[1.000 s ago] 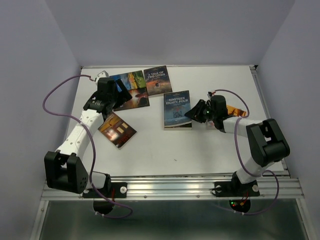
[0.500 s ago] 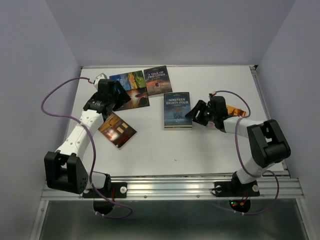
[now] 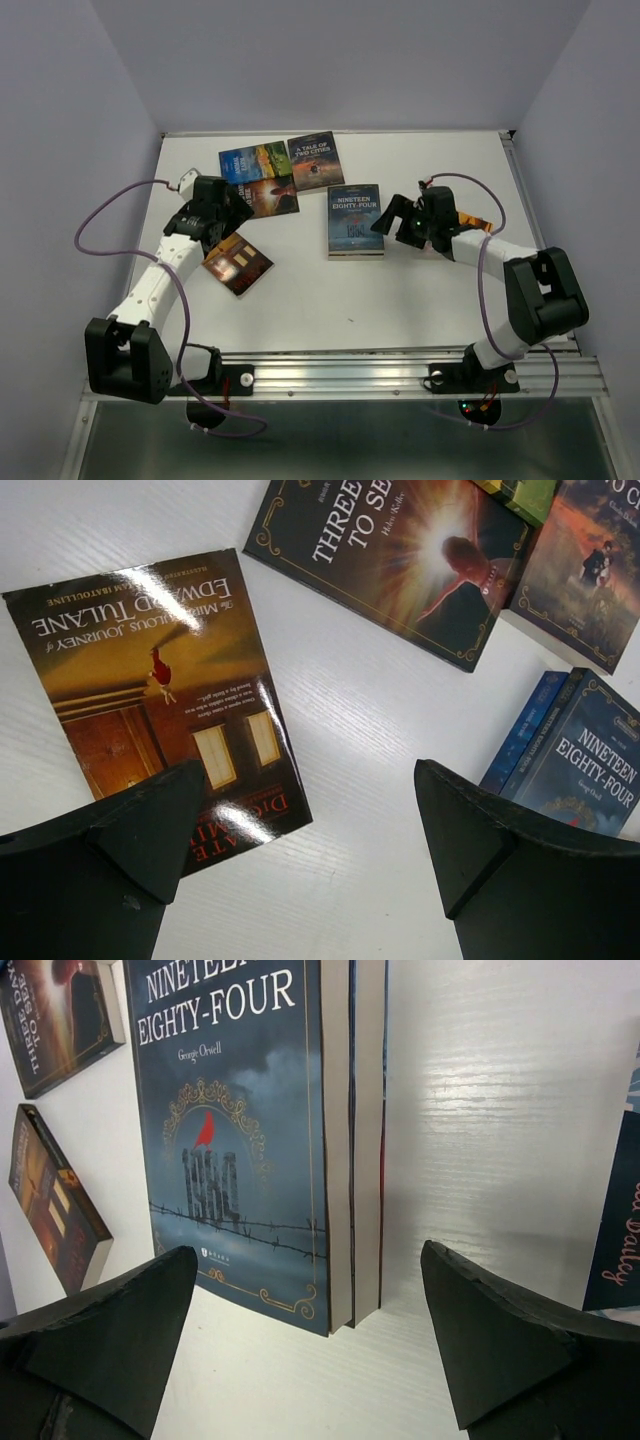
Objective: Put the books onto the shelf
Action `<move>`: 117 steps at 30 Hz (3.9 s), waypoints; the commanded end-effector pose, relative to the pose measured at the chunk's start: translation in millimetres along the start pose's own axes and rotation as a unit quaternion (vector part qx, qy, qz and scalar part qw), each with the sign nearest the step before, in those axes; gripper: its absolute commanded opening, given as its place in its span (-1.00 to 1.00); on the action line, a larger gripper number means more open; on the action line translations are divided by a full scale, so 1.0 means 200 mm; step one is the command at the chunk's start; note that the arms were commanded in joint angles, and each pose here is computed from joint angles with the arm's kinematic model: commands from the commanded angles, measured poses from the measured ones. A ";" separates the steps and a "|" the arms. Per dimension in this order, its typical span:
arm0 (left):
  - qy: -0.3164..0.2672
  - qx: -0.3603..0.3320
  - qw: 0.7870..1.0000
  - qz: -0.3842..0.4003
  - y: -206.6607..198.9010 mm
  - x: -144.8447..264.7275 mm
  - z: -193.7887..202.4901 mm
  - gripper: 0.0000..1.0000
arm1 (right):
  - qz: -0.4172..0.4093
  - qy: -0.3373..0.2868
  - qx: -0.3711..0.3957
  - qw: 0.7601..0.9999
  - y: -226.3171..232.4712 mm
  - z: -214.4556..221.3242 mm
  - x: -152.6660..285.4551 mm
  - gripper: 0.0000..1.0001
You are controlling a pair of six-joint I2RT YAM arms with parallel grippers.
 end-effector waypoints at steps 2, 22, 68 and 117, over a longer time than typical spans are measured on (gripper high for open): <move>-0.008 0.022 1.000 -0.020 0.07 0.01 0.00 0.98 | -0.012 -0.040 0.053 0.998 0.12 -0.15 0.10 1.00; -0.039 -0.014 0.999 0.004 -0.09 -0.16 -0.20 0.98 | -0.015 -0.079 0.152 0.985 0.28 -0.33 0.28 1.00; 0.058 -0.086 0.995 0.009 0.00 -0.93 -0.24 0.85 | -0.045 -0.062 0.275 0.958 0.80 -0.15 -0.20 1.00; 0.023 0.002 0.995 -0.100 0.27 -0.63 -0.42 0.31 | -0.251 0.154 0.375 0.879 1.33 1.07 -0.79 1.00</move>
Point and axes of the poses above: each gripper's point midway between its finger pads, its own x axis back along the fingers, its own y axis along the line the jaws close on, z = x × y, the point moved 1 cm from there along x, back along the fingers, and after that the axes turned 7 degrees about -x, right-handed, at the moved point
